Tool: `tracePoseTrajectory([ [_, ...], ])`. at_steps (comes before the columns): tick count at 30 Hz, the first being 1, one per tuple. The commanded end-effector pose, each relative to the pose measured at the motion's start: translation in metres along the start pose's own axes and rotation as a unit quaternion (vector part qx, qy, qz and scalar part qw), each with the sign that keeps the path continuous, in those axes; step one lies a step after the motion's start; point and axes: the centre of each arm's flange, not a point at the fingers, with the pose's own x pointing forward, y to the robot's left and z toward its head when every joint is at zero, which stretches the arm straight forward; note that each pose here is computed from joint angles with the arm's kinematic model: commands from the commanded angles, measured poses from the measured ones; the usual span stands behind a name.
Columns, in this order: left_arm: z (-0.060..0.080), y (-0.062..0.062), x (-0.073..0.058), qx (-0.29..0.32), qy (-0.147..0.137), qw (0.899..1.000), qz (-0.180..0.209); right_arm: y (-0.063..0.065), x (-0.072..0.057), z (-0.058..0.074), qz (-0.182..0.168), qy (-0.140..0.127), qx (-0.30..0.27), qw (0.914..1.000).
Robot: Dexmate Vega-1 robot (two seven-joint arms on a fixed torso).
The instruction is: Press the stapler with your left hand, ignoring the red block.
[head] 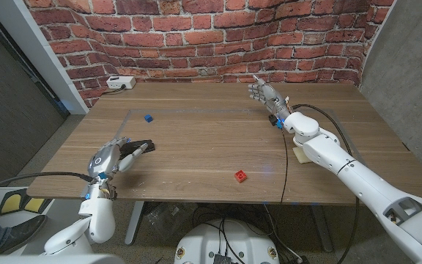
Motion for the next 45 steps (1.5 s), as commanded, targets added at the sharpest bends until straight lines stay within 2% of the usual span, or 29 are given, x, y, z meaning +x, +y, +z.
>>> tracePoseTrajectory([
  [1, 0.002, 0.02, -0.001, -0.004, -0.009, 1.0, 0.019, 0.003, -0.006, -0.003, -0.004, -0.004, 0.004, 1.0],
  [6, 0.001, 0.025, 0.008, -0.044, -0.017, 0.999, 0.015, 0.004, -0.008, -0.004, -0.003, -0.005, 0.008, 1.0],
  [15, 0.007, 0.045, 0.023, -0.067, -0.04, 0.996, 0.033, 0.002, -0.014, -0.006, -0.01, -0.01, 0.013, 0.9998],
  [26, 0.016, 0.053, 0.045, -0.127, -0.068, 0.988, 0.052, 0.0, -0.02, -0.003, -0.016, -0.02, 0.009, 0.9996],
  [33, 0.026, 0.061, 0.059, -0.14, -0.09, 0.983, 0.071, 0.0, -0.022, 0.0, -0.017, -0.03, 0.008, 0.9994],
  [39, 0.033, 0.059, 0.07, -0.19, -0.102, 0.974, 0.077, -0.002, -0.027, 0.001, -0.023, -0.03, 0.009, 0.9992],
  [45, 0.038, 0.052, 0.08, -0.28, -0.103, 0.953, 0.046, -0.004, -0.033, 0.0, -0.032, -0.033, 0.014, 0.9988],
])
